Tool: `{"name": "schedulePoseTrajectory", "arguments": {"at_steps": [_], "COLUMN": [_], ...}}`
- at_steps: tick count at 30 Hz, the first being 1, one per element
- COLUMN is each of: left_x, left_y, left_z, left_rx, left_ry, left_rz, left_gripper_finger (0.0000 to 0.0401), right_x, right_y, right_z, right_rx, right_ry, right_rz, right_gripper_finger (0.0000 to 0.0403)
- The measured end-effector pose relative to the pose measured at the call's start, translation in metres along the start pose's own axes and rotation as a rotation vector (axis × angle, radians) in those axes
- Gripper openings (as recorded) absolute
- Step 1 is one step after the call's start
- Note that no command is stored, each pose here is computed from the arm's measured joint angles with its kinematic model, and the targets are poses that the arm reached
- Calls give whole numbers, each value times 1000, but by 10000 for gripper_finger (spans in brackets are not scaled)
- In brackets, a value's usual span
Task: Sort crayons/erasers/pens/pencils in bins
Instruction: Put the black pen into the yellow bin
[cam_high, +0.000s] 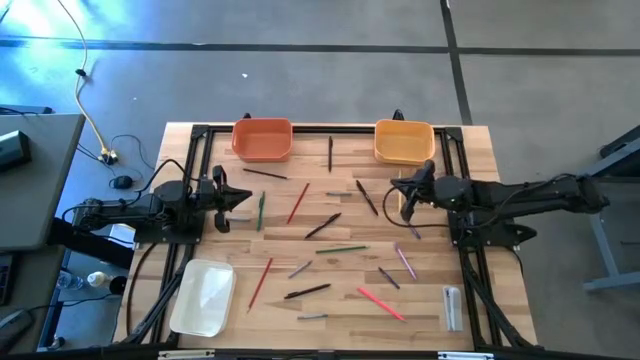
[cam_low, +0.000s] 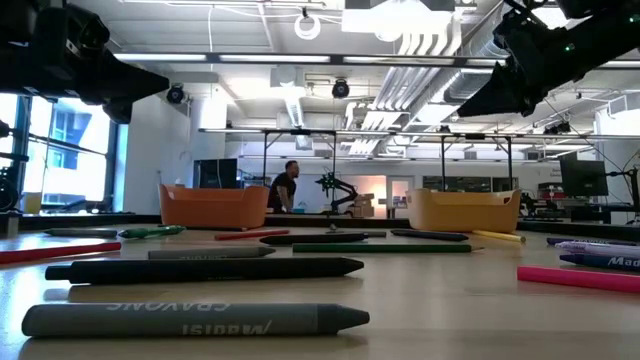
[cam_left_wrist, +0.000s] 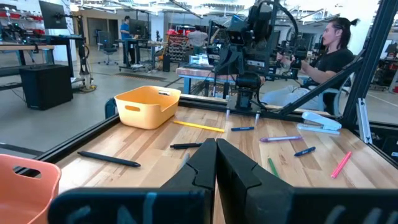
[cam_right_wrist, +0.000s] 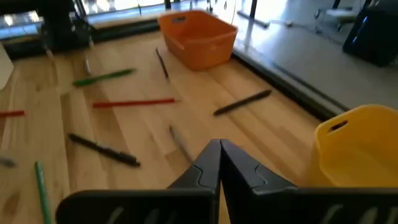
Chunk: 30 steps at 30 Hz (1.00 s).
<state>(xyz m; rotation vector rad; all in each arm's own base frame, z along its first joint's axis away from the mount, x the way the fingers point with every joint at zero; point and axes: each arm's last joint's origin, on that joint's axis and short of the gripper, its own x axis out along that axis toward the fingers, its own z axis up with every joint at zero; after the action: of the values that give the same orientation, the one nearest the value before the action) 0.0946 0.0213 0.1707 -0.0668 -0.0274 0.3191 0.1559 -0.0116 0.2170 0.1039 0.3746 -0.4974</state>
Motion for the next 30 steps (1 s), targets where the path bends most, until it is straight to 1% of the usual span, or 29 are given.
{"name": "schedulePoseTrajectory", "arguments": {"at_steps": [6,11,16,19,24,26,30], "left_x": [0,0,0,0,0,0,0], "left_y": [0,0,0,0,0,0,0], "left_z": [0,0,0,0,0,0,0], "left_rx": [0,0,0,0,0,0,0], "left_ry": [0,0,0,0,0,0,1], "left_rz": [0,0,0,0,0,0,0], "left_gripper_finger": [0,0,0,0,0,0,0], "right_x": [11,20,25,27,33,35,43], "right_y": [11,20,28,31,36,40,53], "right_z": [-9,-17,-22,-27,-35,-34,-21], "right_rx": [21,26,66,61,113,121,104], "right_ry": [132,180,212,238,285,299,305], "right_rz": [-5,5,14,16,0,-2,10], "right_gripper_finger": [0,0,0,1,1,1,1]}}
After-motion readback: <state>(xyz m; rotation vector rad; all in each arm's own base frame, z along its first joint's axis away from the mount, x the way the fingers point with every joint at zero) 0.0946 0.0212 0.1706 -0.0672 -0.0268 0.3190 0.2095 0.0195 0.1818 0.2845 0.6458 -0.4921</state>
